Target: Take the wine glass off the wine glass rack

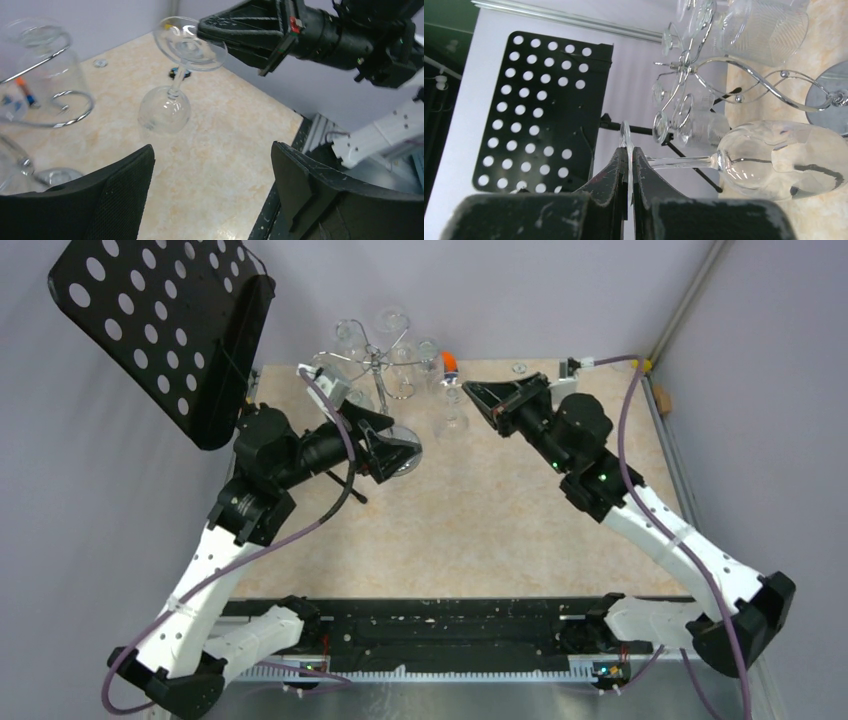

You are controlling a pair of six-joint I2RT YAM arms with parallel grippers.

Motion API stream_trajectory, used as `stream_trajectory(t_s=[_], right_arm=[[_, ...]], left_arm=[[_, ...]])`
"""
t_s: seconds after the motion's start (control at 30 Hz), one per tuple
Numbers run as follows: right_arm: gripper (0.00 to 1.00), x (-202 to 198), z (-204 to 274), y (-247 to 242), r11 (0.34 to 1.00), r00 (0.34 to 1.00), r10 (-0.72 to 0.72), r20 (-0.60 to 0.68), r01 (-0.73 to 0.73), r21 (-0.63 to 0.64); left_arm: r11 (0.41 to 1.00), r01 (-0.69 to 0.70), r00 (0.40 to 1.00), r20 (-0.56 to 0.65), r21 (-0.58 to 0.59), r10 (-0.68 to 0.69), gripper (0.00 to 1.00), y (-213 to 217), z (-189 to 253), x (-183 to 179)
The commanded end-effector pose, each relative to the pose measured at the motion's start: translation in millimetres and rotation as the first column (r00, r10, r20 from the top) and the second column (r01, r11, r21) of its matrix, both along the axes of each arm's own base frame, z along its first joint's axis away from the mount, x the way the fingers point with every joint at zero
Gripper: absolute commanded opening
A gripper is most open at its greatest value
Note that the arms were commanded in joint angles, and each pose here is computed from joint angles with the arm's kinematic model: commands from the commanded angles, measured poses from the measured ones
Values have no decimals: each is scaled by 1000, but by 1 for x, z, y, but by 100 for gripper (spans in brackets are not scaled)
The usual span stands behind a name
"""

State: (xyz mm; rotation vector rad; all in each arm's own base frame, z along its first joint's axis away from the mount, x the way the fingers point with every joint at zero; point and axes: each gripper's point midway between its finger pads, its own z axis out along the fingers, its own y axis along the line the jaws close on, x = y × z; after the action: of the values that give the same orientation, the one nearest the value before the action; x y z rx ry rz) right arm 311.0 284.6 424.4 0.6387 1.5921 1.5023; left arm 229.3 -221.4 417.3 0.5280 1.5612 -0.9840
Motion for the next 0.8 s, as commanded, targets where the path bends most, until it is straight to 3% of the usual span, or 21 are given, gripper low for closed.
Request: stream_trajectory(t_s=[0.0,0.07,0.17,0.43,0.57,0.77], right_arm=[[0,-42,40,-25,995,995,33,91,-41,86],[0,-56,45,-32,992,993,50,109,-62,113],[0,-72,50,-36,985,989,92,120,-108,135],[0,-97,61,-38,970,973,169,158,-193,150],[0,-101,64,-33,958,964,204,173,-233,169],[0,-103,66,-26,944,953,245,177,-276,180]], left_arm=[[955,278,915,275,107,-297,90,-36,15,-32],[916,341,831,387,211,-399,89,-46,7,-44],[912,336,758,508,233,-409,88,-55,14,-41],[899,412,745,514,144,-424,81,-81,37,-31],[865,487,708,525,122,-472,71,-92,42,-36],[865,487,725,497,117,-476,51,-100,42,-24]])
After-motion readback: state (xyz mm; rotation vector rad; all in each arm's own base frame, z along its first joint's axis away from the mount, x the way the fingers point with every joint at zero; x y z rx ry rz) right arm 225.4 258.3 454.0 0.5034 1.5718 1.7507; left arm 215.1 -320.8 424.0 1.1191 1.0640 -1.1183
